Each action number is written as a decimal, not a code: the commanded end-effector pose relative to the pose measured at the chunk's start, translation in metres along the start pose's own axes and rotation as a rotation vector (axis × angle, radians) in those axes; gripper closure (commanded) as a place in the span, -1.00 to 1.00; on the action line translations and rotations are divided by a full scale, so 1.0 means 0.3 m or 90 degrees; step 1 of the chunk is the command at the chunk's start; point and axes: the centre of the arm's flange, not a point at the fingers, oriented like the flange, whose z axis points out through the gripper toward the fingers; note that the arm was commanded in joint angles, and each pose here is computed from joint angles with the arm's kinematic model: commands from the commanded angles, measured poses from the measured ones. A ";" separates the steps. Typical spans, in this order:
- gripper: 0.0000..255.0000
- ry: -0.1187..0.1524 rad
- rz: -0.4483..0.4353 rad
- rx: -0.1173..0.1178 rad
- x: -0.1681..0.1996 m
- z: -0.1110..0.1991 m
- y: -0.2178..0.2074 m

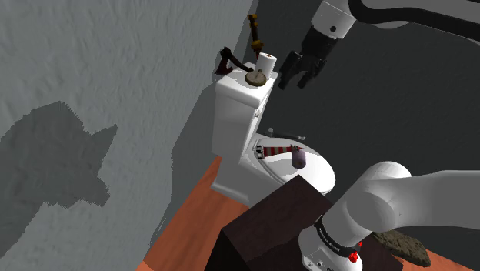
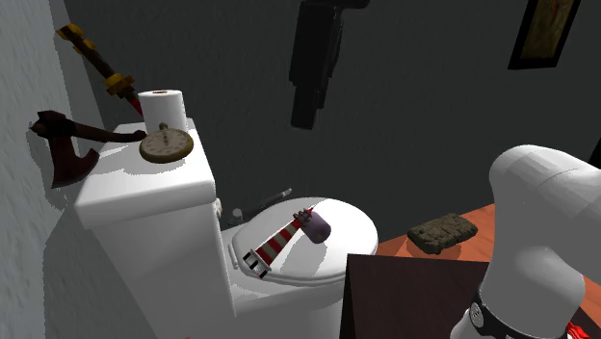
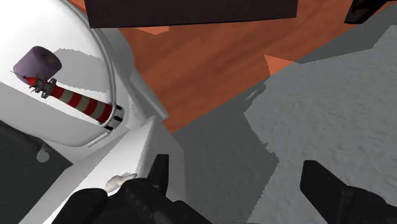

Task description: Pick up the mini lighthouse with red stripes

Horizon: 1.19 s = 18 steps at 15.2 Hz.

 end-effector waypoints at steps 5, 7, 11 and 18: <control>-1.00 -0.030 -0.041 -0.001 0.033 0.132 0.116; -1.00 -0.044 -0.061 -0.002 0.049 0.198 0.173; -1.00 -0.074 -0.102 -0.003 0.083 0.332 0.285; -1.00 -0.126 -0.173 -0.004 0.145 0.569 0.478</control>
